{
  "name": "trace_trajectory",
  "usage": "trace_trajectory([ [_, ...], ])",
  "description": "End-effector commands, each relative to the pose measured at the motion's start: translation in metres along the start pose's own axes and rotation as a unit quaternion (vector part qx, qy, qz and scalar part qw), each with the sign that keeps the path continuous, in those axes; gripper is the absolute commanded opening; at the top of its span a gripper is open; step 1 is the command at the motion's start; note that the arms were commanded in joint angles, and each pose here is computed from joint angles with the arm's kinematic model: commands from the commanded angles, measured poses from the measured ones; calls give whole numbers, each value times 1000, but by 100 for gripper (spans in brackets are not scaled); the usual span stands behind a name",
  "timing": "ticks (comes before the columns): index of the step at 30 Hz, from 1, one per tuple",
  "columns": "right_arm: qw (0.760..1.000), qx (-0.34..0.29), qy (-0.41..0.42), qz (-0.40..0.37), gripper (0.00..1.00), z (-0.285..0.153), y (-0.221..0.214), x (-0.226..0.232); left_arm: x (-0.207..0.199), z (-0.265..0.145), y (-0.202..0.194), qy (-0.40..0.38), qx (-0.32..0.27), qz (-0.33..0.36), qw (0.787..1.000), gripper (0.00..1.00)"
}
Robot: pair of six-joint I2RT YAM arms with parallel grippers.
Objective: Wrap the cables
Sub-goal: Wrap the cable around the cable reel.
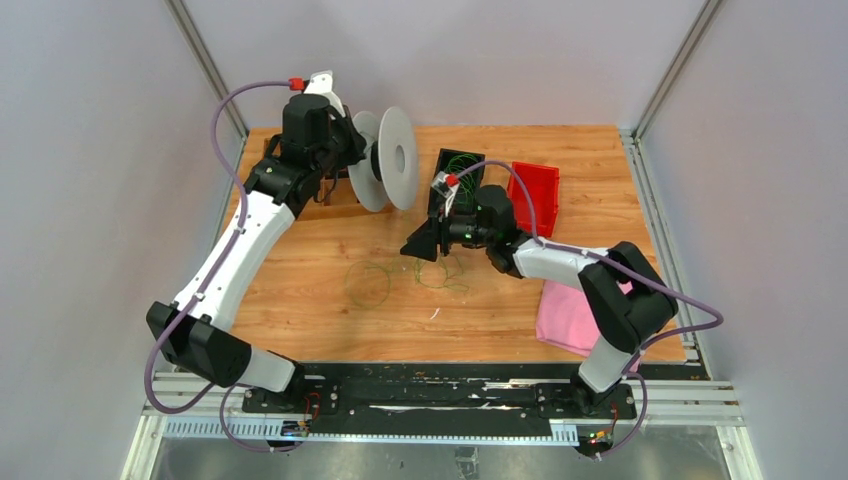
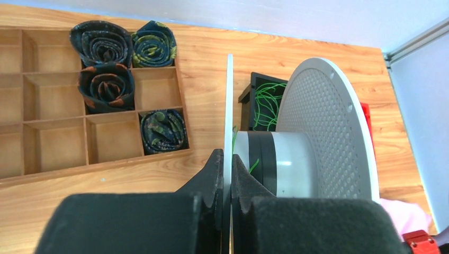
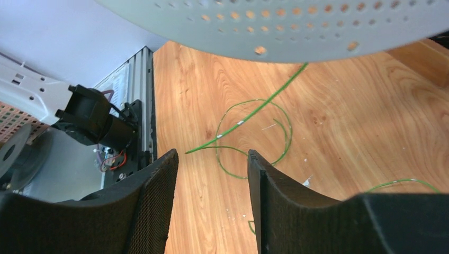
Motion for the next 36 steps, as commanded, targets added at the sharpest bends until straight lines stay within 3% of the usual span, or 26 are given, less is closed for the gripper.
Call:
trace_trajectory([
  [1, 999, -34, -19, -24, 51, 9, 6, -2, -21, -14, 36, -40, -43, -51, 997, 0],
  [23, 997, -73, 7, 2, 50, 34, -7, 16, -10, -11, 36, -40, -43, -85, 995, 0],
  [26, 997, -77, 17, 9, 37, 36, -5, 17, -7, -11, 36, -36, -45, -86, 995, 0],
  [31, 996, -80, 29, 19, 4, 35, -1, 23, 4, -9, 33, -25, -48, -91, 994, 0],
  [36, 998, -24, 54, 23, 1, 28, -3, 37, 21, -6, 38, 6, -72, -78, 994, 0],
])
Point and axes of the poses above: each gripper's point midway between its finger pads, its own z axis out along the fingers, its own x axis along the line the jaws close on, y = z × x, the point moved 2 cm from there along -z, back along the fingers, and after that the axes turned 12 degrees about -z, right-handed, at the moved point
